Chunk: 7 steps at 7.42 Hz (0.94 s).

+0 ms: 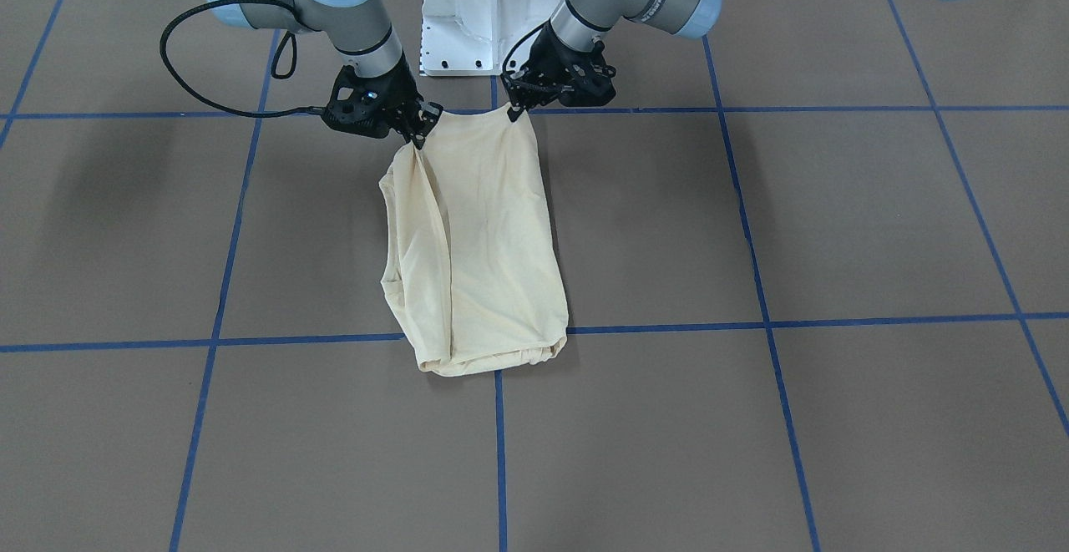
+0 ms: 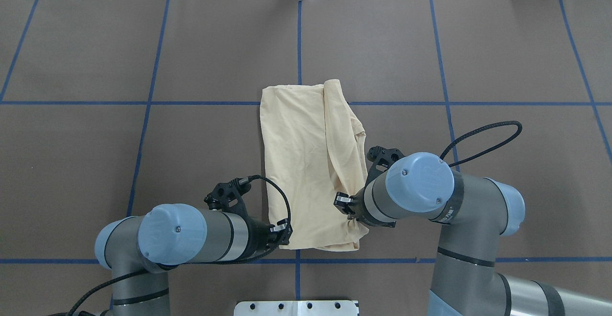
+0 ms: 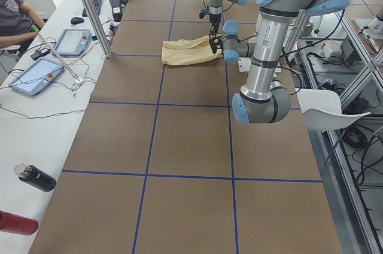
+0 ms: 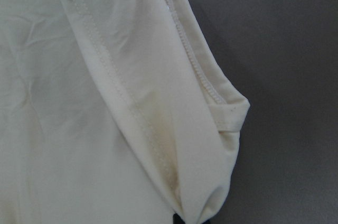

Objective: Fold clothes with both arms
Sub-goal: 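Lift the near edge with both grippers and fold it toward the far edge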

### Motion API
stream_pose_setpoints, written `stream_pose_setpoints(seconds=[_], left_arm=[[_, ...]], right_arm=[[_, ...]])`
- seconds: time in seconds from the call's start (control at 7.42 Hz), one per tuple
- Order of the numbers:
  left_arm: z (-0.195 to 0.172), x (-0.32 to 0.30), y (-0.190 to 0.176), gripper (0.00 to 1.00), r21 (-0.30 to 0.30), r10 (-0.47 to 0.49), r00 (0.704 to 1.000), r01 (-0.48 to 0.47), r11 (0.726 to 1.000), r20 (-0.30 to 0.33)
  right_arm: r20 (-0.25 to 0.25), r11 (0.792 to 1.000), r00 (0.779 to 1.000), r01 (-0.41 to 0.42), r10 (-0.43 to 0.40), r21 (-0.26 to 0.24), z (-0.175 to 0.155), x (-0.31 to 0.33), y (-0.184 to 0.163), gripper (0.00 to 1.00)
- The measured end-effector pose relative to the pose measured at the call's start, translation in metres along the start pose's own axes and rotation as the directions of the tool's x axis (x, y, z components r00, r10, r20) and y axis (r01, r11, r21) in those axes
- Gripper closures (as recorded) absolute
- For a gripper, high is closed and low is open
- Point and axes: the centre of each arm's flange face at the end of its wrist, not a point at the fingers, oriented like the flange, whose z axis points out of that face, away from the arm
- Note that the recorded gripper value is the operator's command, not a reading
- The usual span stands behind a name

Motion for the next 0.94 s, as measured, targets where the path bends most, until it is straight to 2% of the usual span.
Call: stream_pose_setpoints(seconds=[0.27,0.4,0.67,0.94], left_arm=[[-0.008,0.005,0.016,1.00,-0.024,0.010,1.000,-0.010,1.000,-0.003],[-0.019,0.011,0.010,1.00,-0.014,0.017,1.000,-0.017,1.000,-0.013],[-0.042,0.027,-0.028,1.00,0.038,0.062,0.998,-0.061,0.997,-0.024],[-0.065,0.043,-0.072,1.00,0.110,0.111,0.993,-0.107,0.988,-0.039]], right_arm=[[-0.008,1.000,1.000,0.005,-0.006,-0.029,-0.007,-0.002,0.006,1.00],[0.004,1.000,1.000,0.019,-0.019,-0.012,-0.017,-0.006,-0.012,1.00],[0.037,0.996,0.996,0.077,-0.078,0.036,-0.047,-0.014,-0.061,1.00],[0.054,0.987,0.989,0.136,-0.140,0.086,-0.062,-0.038,-0.102,1.00]])
